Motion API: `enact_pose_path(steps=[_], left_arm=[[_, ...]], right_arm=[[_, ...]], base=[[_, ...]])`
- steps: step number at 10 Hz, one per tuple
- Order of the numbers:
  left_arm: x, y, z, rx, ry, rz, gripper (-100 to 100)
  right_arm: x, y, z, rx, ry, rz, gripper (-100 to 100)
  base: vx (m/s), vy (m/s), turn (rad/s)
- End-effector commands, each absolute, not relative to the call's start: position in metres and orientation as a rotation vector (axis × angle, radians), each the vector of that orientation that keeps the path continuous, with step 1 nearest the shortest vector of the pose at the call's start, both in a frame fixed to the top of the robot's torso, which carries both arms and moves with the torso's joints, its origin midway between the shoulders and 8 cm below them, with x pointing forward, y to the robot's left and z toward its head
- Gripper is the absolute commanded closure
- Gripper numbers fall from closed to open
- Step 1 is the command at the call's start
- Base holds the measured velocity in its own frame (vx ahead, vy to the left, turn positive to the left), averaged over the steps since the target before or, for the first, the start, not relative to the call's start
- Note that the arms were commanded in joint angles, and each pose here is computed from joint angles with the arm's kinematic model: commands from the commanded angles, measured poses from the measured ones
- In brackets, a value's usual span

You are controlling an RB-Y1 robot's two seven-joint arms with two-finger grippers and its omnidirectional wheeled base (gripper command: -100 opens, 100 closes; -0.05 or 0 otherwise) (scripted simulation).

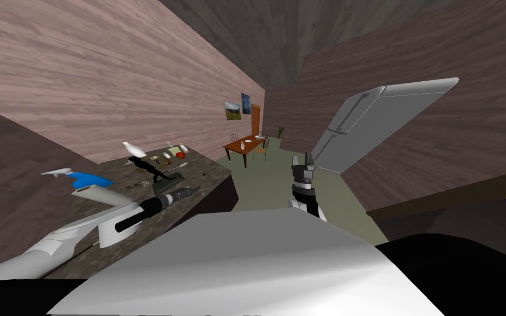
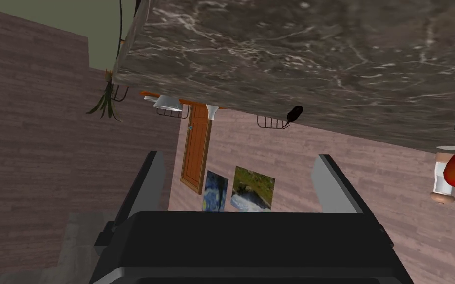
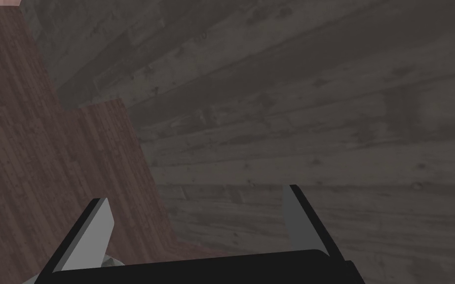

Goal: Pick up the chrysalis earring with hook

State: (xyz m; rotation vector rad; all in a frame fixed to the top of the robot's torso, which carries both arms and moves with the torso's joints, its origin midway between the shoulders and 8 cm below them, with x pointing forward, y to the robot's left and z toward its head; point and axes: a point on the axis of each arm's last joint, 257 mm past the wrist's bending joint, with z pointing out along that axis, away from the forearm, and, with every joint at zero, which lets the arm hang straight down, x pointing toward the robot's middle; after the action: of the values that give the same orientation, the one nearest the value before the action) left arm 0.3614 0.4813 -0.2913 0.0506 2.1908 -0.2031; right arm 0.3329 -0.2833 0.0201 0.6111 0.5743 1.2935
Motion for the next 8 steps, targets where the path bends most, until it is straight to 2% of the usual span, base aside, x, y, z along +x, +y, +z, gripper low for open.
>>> enact_pose_path(steps=[1, 6, 8], left_arm=[[0.348, 0.502, -0.299, 0.067, 2.244, -0.146, -100], [0.310, 0.545, -0.322, 0.101, 2.383, -0.020, -100], [0.309, 0.544, -0.323, 0.102, 2.383, -0.022, -100]], right_arm=[[0.333, -0.283, 0.020, 0.611, 0.574, 1.294, 0], [0.333, -0.283, 0.020, 0.611, 0.574, 1.293, 0], [0.333, -0.283, 0.020, 0.611, 0.574, 1.293, 0]], base=[[0.164, 0.061, -0.273], [0.168, 0.094, -0.285], [0.082, 0.099, -0.142]])
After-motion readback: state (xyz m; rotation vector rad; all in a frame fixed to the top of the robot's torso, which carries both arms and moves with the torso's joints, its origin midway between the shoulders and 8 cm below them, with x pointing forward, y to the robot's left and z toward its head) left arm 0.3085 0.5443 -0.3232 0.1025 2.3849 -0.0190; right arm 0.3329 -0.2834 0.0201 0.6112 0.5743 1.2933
